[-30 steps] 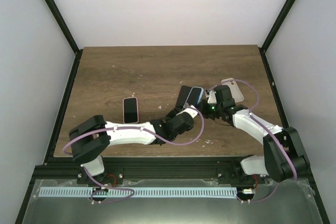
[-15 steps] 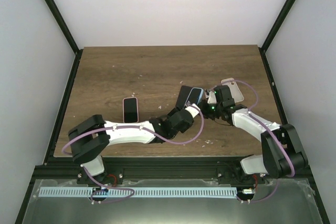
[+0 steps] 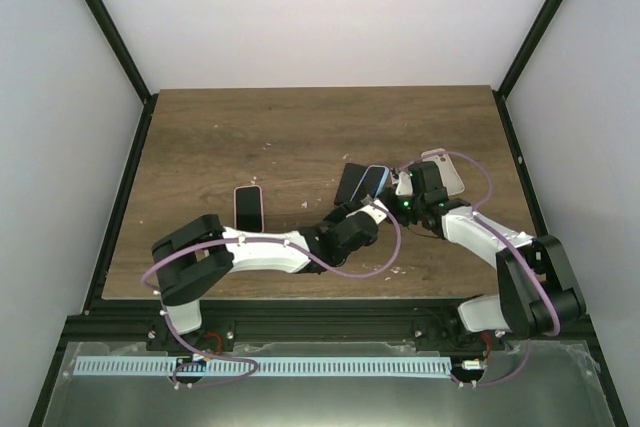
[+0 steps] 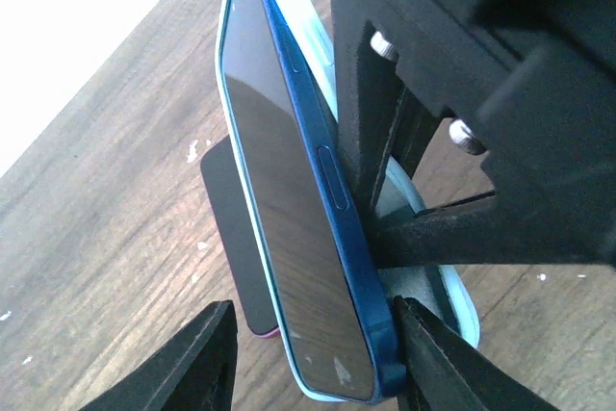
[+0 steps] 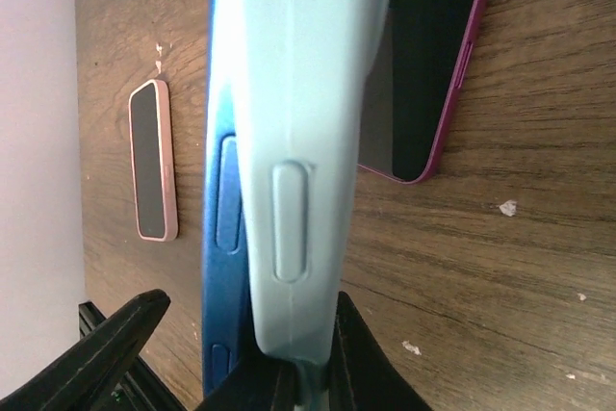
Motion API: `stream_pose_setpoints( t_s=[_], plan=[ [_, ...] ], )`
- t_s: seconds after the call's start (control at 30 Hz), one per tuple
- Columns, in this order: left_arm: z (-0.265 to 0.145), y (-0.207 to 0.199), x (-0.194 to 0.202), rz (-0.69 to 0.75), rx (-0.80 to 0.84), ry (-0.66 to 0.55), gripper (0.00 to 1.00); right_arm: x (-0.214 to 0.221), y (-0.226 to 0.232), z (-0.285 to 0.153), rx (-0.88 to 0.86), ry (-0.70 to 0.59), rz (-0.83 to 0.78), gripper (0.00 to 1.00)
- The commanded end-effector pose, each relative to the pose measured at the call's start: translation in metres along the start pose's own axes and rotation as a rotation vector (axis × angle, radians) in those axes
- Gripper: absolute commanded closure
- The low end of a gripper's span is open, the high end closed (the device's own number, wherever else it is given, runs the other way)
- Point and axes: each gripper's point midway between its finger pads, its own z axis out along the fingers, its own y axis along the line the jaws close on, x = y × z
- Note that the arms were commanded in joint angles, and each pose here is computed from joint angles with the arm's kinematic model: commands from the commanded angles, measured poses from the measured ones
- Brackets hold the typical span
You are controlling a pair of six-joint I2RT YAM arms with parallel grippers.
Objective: Take the phone out of the phone case
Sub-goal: Remove the phone case from the phone.
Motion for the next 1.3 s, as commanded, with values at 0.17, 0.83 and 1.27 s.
stream_pose_setpoints(
  t_s=[0.17,0.83,1.27],
  plan=[
    [0.017,0.026,0.01,0.145,-0.212,0.017,0.5,0.001,0.022,0.0,-0.12,0.043,-0.04,0.99],
    [-0.016,0.022,-0.023,0.139,-0.251,-0.178,1.0,-0.022,0.019,-0.013,-0.056,-0.089,-0.07,0.99],
    [-0.041,-0.006,-0.024,0.069,-0.191,-0.187,1.0,-0.083,-0.032,-0.057,0.357,-0.44,-0.085,0.99]
  ],
)
